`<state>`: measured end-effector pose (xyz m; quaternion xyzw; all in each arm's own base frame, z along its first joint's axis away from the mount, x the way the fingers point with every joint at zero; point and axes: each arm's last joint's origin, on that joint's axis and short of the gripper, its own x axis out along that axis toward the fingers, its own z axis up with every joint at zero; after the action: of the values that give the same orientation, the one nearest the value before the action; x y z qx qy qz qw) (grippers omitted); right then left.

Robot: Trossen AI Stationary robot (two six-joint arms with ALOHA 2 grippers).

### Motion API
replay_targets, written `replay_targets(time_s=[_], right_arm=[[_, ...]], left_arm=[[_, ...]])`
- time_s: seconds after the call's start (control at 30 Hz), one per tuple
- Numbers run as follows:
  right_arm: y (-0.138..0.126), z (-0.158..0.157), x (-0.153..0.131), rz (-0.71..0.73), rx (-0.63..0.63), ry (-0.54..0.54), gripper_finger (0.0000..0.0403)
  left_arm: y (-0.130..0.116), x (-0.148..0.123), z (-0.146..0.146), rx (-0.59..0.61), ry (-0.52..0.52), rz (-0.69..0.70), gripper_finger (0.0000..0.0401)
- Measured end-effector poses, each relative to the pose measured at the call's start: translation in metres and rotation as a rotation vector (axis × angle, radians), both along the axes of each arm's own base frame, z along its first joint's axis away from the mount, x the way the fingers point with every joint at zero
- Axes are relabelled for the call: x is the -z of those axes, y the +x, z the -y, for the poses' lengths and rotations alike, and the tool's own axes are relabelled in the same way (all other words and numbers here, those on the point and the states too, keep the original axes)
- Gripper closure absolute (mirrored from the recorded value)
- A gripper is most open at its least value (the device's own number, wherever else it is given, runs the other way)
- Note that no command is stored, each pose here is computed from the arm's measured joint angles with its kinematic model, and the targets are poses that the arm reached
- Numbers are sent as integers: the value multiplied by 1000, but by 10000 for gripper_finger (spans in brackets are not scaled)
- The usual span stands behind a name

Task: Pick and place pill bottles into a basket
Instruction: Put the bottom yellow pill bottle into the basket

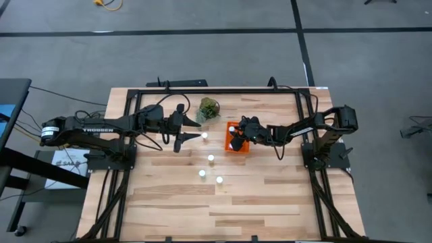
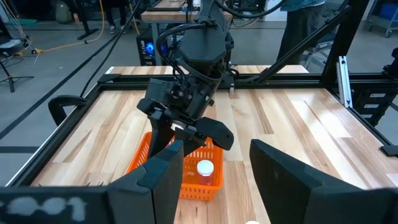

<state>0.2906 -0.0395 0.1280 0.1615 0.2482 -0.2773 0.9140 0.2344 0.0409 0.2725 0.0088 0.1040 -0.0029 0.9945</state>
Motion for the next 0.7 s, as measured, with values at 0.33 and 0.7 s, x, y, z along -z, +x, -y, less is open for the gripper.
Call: replay_targets(time_s=[0.33, 0.7], right_arm=[[-5, -2, -16, 14, -55, 7, 244], [-19, -35, -68, 132, -235, -114, 236]], left_arm=[[0, 0, 0, 0, 0, 0, 225], [-1, 0, -3, -47, -2, 1, 225]])
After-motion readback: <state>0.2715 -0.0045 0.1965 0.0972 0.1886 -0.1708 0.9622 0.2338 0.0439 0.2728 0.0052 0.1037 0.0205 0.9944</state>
